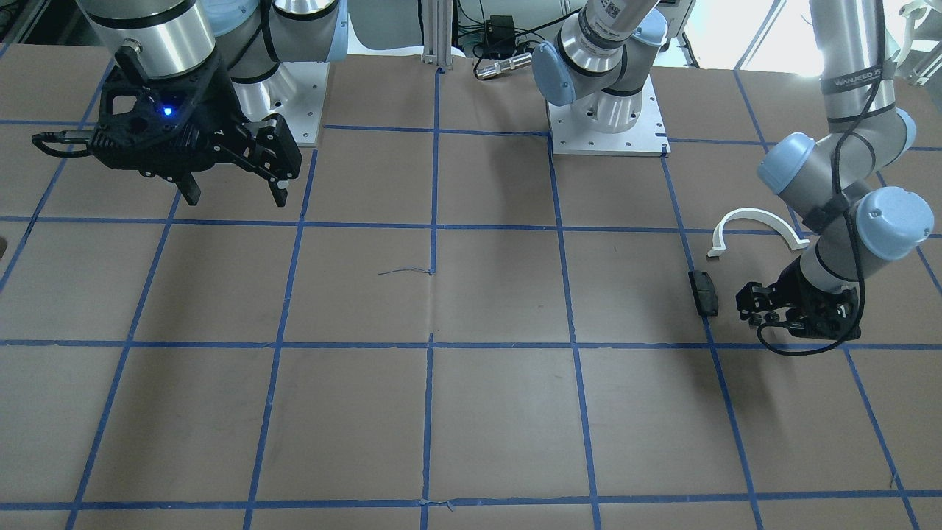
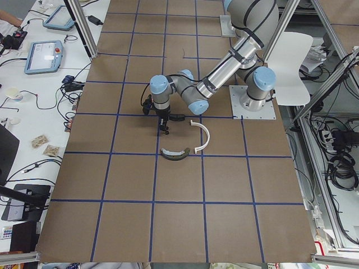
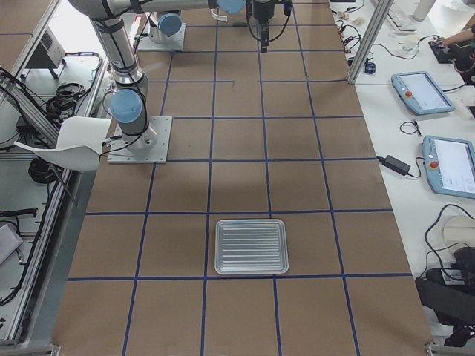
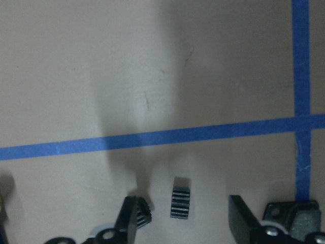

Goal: Place bearing gear from tray to pile

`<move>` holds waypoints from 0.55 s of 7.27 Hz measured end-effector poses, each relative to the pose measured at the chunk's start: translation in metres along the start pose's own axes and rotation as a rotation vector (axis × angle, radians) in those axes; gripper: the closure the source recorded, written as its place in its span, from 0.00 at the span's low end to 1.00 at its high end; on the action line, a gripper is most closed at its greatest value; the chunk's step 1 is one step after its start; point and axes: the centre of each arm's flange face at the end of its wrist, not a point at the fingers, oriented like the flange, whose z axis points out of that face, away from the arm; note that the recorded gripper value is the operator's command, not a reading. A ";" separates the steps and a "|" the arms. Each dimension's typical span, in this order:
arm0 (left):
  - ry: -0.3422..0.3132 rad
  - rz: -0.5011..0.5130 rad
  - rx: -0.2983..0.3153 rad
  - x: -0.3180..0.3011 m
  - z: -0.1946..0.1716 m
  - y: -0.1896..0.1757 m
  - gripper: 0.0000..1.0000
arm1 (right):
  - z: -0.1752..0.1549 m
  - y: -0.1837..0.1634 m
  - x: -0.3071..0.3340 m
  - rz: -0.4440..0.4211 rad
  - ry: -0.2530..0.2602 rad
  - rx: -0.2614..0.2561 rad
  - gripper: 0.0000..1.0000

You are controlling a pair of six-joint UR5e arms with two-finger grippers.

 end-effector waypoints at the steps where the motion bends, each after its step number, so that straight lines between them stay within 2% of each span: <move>1: -0.002 0.004 0.004 0.007 -0.025 -0.011 0.00 | 0.000 0.000 0.000 0.001 -0.002 0.000 0.00; 3: -0.009 0.003 0.011 0.049 -0.101 -0.046 0.00 | 0.000 0.000 0.000 0.001 -0.002 0.000 0.00; 4: -0.006 -0.034 0.011 0.082 -0.137 -0.061 0.00 | 0.000 0.000 0.000 0.001 -0.003 -0.001 0.00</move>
